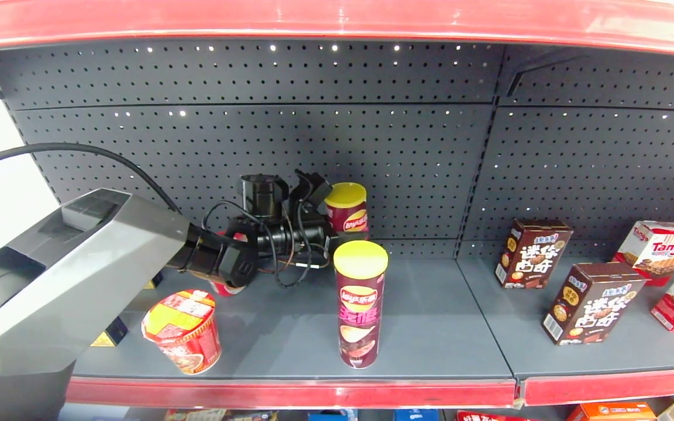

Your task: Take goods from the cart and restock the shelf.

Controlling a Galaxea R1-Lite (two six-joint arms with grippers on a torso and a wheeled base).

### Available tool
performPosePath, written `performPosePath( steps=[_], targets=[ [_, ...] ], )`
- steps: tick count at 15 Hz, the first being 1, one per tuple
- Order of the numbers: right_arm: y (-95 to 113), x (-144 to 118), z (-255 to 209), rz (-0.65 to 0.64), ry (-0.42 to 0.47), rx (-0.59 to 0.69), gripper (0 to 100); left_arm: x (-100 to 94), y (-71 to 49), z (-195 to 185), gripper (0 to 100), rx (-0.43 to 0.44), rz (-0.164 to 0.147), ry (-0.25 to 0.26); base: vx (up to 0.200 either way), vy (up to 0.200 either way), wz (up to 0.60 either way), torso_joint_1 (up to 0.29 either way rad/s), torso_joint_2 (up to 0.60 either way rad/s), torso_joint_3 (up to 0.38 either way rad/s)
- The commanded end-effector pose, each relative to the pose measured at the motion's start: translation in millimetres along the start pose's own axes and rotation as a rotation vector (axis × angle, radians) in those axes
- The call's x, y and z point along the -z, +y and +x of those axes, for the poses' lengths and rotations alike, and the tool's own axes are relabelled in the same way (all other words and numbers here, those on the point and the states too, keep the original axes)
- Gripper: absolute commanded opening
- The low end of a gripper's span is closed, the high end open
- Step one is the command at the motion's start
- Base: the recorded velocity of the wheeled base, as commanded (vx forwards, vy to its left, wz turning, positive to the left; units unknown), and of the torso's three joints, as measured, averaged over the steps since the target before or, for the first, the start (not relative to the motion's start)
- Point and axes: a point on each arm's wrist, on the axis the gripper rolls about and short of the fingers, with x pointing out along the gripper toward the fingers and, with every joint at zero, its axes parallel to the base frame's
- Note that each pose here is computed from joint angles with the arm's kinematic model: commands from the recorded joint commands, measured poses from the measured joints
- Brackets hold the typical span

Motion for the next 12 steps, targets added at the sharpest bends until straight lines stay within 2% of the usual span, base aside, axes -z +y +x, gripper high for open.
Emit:
performPosePath(
  steps=[1, 7, 8, 12],
  targets=[
    [0.0, 0.0, 0.2, 0.000, 0.002, 0.001, 100, 5.8, 1.3, 1.9, 0, 0.000, -0.007, 0.009, 0.000, 0.000, 0.00, 0.000, 0.00, 0.000],
    [0.0, 0.0, 0.2, 0.000, 0.002, 0.001, 100, 10.0, 2.1, 2.6, 0, 0.001, -0.009, 0.016, 0.000, 0.000, 0.00, 0.000, 0.00, 0.000],
    [0.0, 0.0, 0.2, 0.000, 0.002, 0.001, 100, 9.9, 2.1, 2.6, 100, 0.000, -0.008, 0.015, 0.000, 0.000, 0.00, 0.000, 0.00, 0.000],
    [0.0, 0.0, 0.2, 0.000, 0.002, 0.001, 100, 6.8, 1.7, 1.3, 100, -0.008, -0.002, 0.009, 0.000, 0.000, 0.00, 0.000, 0.00, 0.000]
  ],
)
